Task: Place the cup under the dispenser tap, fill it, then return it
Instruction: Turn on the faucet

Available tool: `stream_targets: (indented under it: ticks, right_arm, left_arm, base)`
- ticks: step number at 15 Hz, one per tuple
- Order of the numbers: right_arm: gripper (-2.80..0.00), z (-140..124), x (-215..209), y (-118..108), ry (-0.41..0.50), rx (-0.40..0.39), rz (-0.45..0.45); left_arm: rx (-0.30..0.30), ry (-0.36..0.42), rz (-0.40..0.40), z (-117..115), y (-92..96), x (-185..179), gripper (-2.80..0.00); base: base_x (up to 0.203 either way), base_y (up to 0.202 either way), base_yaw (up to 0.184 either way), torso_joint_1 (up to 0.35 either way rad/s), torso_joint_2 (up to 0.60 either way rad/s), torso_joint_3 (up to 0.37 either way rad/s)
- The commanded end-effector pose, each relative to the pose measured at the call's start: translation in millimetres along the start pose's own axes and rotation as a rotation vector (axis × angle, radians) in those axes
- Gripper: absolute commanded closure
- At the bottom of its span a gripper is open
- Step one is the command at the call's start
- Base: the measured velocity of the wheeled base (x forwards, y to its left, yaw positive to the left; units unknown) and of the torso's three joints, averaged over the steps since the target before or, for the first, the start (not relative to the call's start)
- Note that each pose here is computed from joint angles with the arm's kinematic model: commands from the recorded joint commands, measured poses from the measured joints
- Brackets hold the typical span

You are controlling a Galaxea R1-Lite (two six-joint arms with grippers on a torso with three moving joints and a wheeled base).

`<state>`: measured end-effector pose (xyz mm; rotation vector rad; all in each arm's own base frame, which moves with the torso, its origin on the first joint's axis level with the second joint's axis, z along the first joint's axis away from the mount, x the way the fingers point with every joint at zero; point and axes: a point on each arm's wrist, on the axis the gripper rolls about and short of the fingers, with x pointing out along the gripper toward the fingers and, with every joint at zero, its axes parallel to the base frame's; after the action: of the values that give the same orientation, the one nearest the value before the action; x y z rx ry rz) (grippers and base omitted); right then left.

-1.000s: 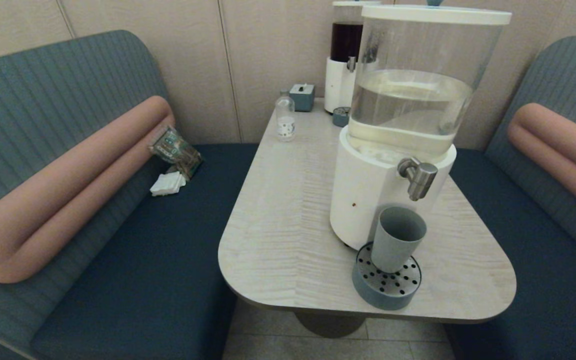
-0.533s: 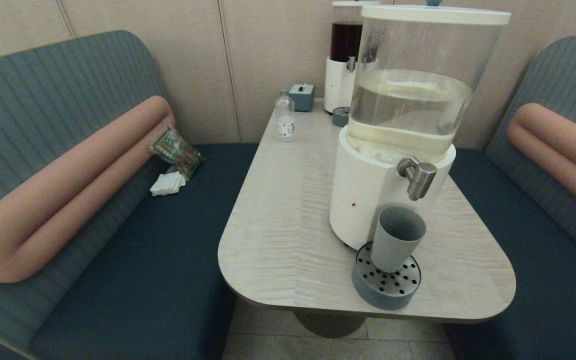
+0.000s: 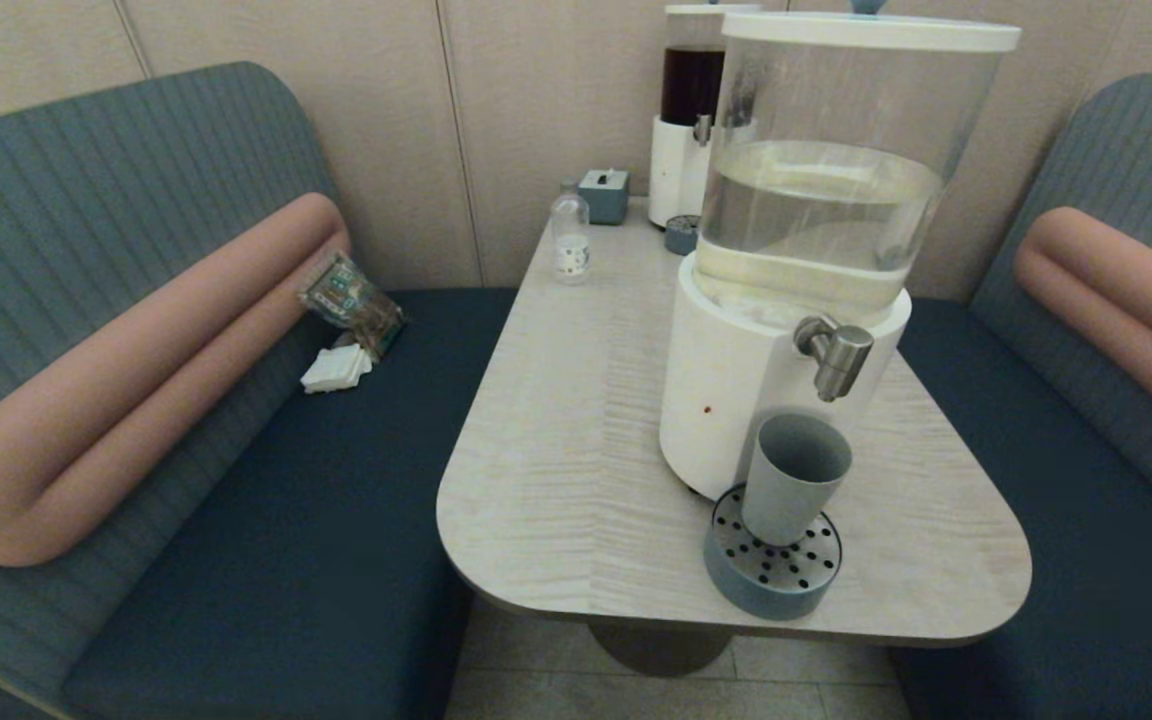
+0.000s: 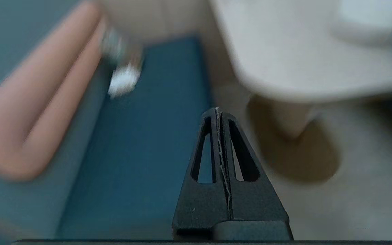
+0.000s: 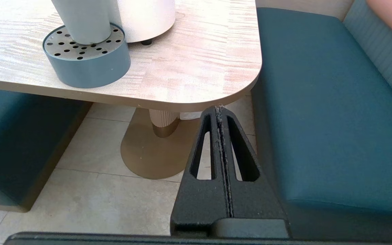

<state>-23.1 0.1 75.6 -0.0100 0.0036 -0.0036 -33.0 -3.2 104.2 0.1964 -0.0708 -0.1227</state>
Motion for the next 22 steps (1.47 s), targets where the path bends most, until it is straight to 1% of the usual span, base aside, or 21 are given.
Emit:
stream_targets:
  ticks: [1,2,3,4,6,12,13,15,16,17,18,19,20,21,22]
  right_arm:
    - [0.0,0,0,0,0.001,0.0,0.0]
    - [0.0,0,0,0,0.001,-0.001,0.001]
    - [0.0,0,0,0,0.001,-0.001,0.001]
    - [0.0,0,0,0,0.001,0.001,0.001]
    - [0.0,0,0,0,0.001,-0.001,-0.001]
    - [0.0,0,0,0,0.002,-0.021,-0.004]
    - [0.0,1,0,0,0.007,-0.041,-0.013]
    - [0.0,4,-2,0,0.003,-0.05,-0.017]
    - [0.0,15,-5,-1,-0.022,-0.044,-0.019]
    - [0.0,36,-13,-1,-0.065,-0.027,-0.02]
    - [0.0,66,-25,-1,-0.12,-0.002,-0.02]
    - [0.0,104,-38,-1,-0.183,0.023,-0.017]
    - [0.0,147,-48,-2,-0.23,0.047,-0.013]
    - [0.0,183,-42,-2,-0.219,0.063,-0.012]
    - [0.0,216,-23,-2,-0.177,0.076,-0.014]
  left_arm:
    - [0.003,0.091,0.045,-27,-3.0,6,0.0]
    - [-0.007,0.103,0.087,-30,-2.4,7,0.0]
    - [-0.013,0.104,0.086,-30,-2.5,7,0.0]
    - [-0.026,0.124,0.082,-34,-3.2,8,0.0]
    - [-0.049,0.126,0.088,-34,-3.1,8,0.0]
    - [-0.049,0.126,0.09,-34,-3.1,8,0.0]
    - [-0.049,0.126,0.09,-34,-3.1,8,0.0]
    - [-0.049,0.126,0.09,-34,-3.1,8,0.0]
    - [-0.049,0.126,0.09,-34,-3.1,8,0.0]
    - [-0.049,0.126,0.088,-34,-3.1,8,0.0]
    - [-0.049,0.126,0.089,-34,-3.1,8,0.0]
    - [-0.049,0.126,0.09,-34,-3.1,8,0.0]
    - [-0.049,0.126,0.09,-34,-3.1,8,0.0]
    - [-0.049,0.126,0.09,-34,-3.1,8,0.0]
    - [-0.049,0.126,0.09,-34,-3.1,8,0.0]
  base:
    - [0.0,0.0,0.0,0.0,0.0,0.0]
    - [0.0,0.0,0.0,0.0,0.0,0.0]
    - [0.0,0.0,0.0,0.0,0.0,0.0]
    - [0.0,0.0,0.0,0.0,0.0,0.0]
    - [0.0,0.0,0.0,0.0,0.0,0.0]
    - [0.0,0.0,0.0,0.0,0.0,0.0]
    - [0.0,0.0,0.0,0.0,0.0,0.0]
    - [0.0,0.0,0.0,0.0,0.0,0.0]
    - [0.0,0.0,0.0,0.0,0.0,0.0]
    - [0.0,0.0,0.0,0.0,0.0,0.0]
    - [0.0,0.0,0.0,0.0,0.0,0.0]
    - [0.0,0.0,0.0,0.0,0.0,0.0]
    - [0.0,0.0,0.0,0.0,0.0,0.0]
    - [0.0,0.0,0.0,0.0,0.0,0.0]
    - [0.0,0.0,0.0,0.0,0.0,0.0]
